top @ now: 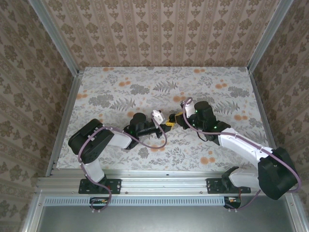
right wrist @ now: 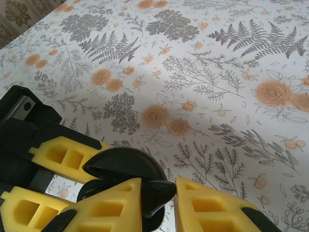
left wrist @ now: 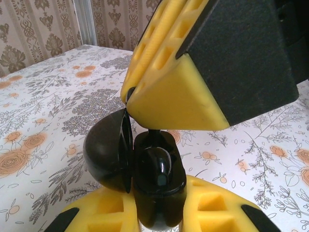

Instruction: Insert wireless bluetooth earbuds into charging case

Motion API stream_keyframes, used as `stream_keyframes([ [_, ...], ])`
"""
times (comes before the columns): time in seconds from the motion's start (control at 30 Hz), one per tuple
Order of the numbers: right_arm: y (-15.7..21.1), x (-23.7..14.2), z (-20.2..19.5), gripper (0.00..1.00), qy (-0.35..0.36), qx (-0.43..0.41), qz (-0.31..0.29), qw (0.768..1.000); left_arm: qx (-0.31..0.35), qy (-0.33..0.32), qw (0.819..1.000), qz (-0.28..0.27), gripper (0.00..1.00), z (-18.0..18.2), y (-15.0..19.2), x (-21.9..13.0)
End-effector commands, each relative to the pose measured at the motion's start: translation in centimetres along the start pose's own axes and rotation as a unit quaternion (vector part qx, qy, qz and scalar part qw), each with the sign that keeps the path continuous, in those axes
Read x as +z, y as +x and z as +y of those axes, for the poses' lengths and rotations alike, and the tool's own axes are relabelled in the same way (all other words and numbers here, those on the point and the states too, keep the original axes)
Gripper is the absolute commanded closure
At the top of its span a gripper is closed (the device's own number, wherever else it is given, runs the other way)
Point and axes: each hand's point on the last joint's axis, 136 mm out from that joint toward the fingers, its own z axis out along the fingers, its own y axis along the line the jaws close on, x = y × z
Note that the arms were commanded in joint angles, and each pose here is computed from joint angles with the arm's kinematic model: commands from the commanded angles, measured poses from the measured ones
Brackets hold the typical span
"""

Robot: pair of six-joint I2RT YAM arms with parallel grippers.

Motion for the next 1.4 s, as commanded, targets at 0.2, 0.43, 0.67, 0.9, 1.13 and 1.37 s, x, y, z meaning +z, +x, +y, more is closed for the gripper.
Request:
stream_keyframes([
  [0.2, 2.9, -0.1, 0.5, 0.78, -0.041, 0.016, 0.049, 0.998, 0.037, 0.011, 0.996, -0.079, 0.99, -0.7, -5.3, -0.5],
  [0.43, 2.4, -0.2, 1.1, 0.79, -0.059, 0.017, 0.043, 0.997, 0.037, 0.011, 0.996, -0.078, 0.99, -0.7, -5.2, -0.5],
  [0.67, 2.3, -0.5, 0.2, 0.78, -0.035, 0.019, 0.044, 0.998, 0.038, 0.01, 0.996, -0.079, 0.99, -0.8, -5.3, -0.5],
  [0.9, 2.8, -0.3, -1.9, 0.79, 0.024, 0.02, 0.06, 0.998, 0.04, 0.011, 0.996, -0.08, 0.99, -0.9, -5.4, -0.6],
  [1.13, 2.6, -0.5, -1.2, 0.79, 0.007, 0.009, 0.058, 0.998, 0.041, 0.01, 0.996, -0.08, 0.99, -0.9, -5.5, -0.7],
  [1.37, 3.2, -0.9, -1.1, 0.79, 0.005, -0.01, 0.076, 0.997, 0.042, 0.01, 0.996, -0.08, 0.99, -1.0, -5.5, -0.7],
])
